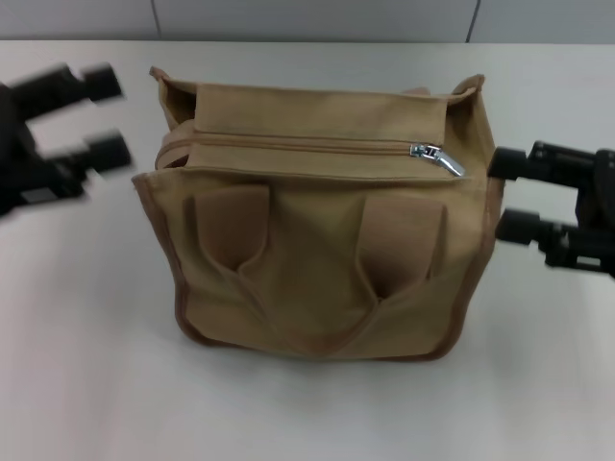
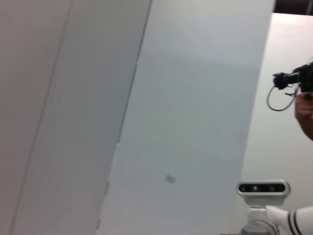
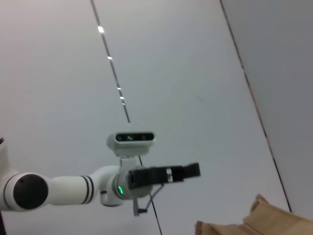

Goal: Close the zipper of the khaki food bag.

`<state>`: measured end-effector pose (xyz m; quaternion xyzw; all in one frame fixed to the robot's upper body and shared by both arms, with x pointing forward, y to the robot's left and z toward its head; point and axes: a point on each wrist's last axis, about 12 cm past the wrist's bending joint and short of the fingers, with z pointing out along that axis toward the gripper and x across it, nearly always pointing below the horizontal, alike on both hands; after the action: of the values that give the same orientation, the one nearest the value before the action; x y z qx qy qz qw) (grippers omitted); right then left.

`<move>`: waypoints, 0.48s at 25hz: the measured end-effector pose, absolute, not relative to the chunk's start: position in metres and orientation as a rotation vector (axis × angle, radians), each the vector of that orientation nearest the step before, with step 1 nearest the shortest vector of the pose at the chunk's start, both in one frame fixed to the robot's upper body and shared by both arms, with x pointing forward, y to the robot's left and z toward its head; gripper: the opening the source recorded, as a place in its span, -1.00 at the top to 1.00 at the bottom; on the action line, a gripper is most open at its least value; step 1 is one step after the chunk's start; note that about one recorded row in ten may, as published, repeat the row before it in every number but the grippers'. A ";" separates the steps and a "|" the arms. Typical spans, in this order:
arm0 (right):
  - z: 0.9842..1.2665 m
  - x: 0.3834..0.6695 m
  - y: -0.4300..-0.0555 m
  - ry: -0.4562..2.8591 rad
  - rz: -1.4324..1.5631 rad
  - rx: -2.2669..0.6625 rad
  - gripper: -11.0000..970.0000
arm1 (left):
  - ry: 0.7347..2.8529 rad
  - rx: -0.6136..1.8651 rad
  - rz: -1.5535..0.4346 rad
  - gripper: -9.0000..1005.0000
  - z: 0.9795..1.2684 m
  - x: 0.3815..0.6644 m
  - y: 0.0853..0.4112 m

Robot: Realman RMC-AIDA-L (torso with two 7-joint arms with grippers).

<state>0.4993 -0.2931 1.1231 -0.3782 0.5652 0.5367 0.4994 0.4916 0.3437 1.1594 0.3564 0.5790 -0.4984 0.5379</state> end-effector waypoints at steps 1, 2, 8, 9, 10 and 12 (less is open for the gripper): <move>1.121 0.497 -0.293 1.351 1.292 -0.925 -0.44 | 1.366 0.861 -1.189 -0.49 1.155 0.490 0.340; 1.119 0.494 -0.292 1.336 1.291 -0.935 -0.44 | 1.352 0.886 -1.199 -0.53 1.149 0.488 0.334; 1.108 0.473 -0.288 1.206 1.304 -1.029 -0.44 | 1.278 1.068 -1.271 -0.65 1.113 0.470 0.297; 1.106 0.470 -0.287 1.194 1.311 -1.041 -0.44 | 1.267 1.081 -1.275 -0.65 1.107 0.467 0.293; 1.103 0.467 -0.285 1.188 1.316 -1.055 -0.44 | 1.262 1.080 -1.276 -0.65 1.103 0.465 0.291; 1.096 0.463 -0.280 1.196 1.324 -1.080 -0.44 | 1.259 1.076 -1.280 -0.65 1.092 0.459 0.287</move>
<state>0.4627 -0.2802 1.0959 -0.4474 0.4955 0.5484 0.5036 0.4590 0.2869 1.0923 0.4450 0.5206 -0.5295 0.5006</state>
